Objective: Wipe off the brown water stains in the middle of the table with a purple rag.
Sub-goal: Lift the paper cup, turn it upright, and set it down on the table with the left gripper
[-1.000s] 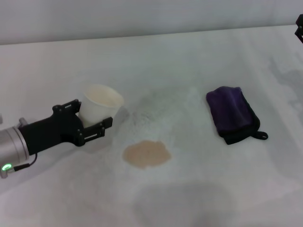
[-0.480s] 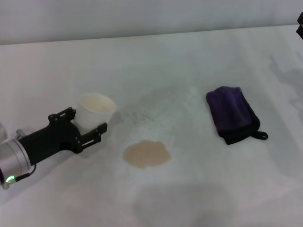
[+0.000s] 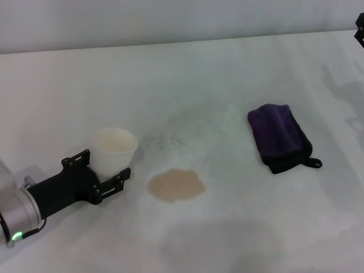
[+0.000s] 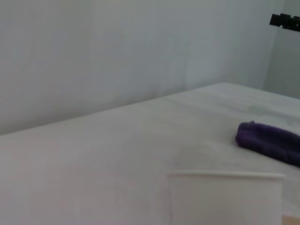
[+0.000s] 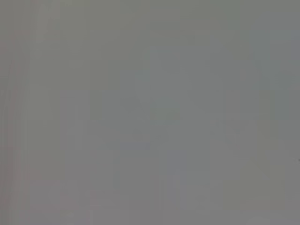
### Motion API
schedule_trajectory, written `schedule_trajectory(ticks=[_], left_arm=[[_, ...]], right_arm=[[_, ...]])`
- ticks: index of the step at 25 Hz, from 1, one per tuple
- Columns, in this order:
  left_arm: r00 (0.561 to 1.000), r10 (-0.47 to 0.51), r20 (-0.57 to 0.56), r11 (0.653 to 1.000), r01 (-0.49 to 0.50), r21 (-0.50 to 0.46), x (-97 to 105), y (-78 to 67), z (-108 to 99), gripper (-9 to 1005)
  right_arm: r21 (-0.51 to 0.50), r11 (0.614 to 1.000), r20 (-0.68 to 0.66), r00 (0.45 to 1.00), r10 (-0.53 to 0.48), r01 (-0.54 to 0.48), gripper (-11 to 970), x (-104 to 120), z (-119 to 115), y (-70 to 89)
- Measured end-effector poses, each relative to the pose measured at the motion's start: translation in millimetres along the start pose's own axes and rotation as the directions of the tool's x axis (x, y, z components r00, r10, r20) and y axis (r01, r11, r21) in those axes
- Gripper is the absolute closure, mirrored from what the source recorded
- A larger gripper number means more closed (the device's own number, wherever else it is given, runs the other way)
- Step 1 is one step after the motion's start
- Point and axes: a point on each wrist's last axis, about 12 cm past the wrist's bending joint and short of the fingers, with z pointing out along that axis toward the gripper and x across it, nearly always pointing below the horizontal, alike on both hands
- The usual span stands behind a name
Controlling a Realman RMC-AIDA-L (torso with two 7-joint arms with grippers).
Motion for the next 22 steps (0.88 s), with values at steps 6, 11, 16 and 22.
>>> schedule_trajectory(ticks=[6, 11, 16, 22], left_arm=[[0.999, 0.015, 0.029, 1.000, -0.015, -0.005, 5.7, -5.7, -7.3, 269], [0.998, 0.042, 0.042, 0.999, -0.042, 0.001, 6.6, -8.0, -9.6, 259], [0.997, 0.068, 0.039, 0.998, -0.068, 0.000, 8.5, -9.3, -10.9, 218], [0.996, 0.088, 0.019, 0.996, -0.088, 0.009, 12.5, -11.7, -11.8, 169]], right_arm=[[0.000, 1.000, -0.004, 1.000, 0.005, -0.005, 106, 1.1, -0.7, 1.3], [0.001, 1.000, -0.008, 1.000, 0.008, -0.008, 106, 2.1, -2.0, 1.5], [0.004, 1.000, -0.010, 1.000, 0.017, -0.017, 106, 3.4, -5.4, 1.3], [0.005, 1.000, -0.011, 1.000, 0.019, -0.019, 106, 4.0, -7.7, 0.8]])
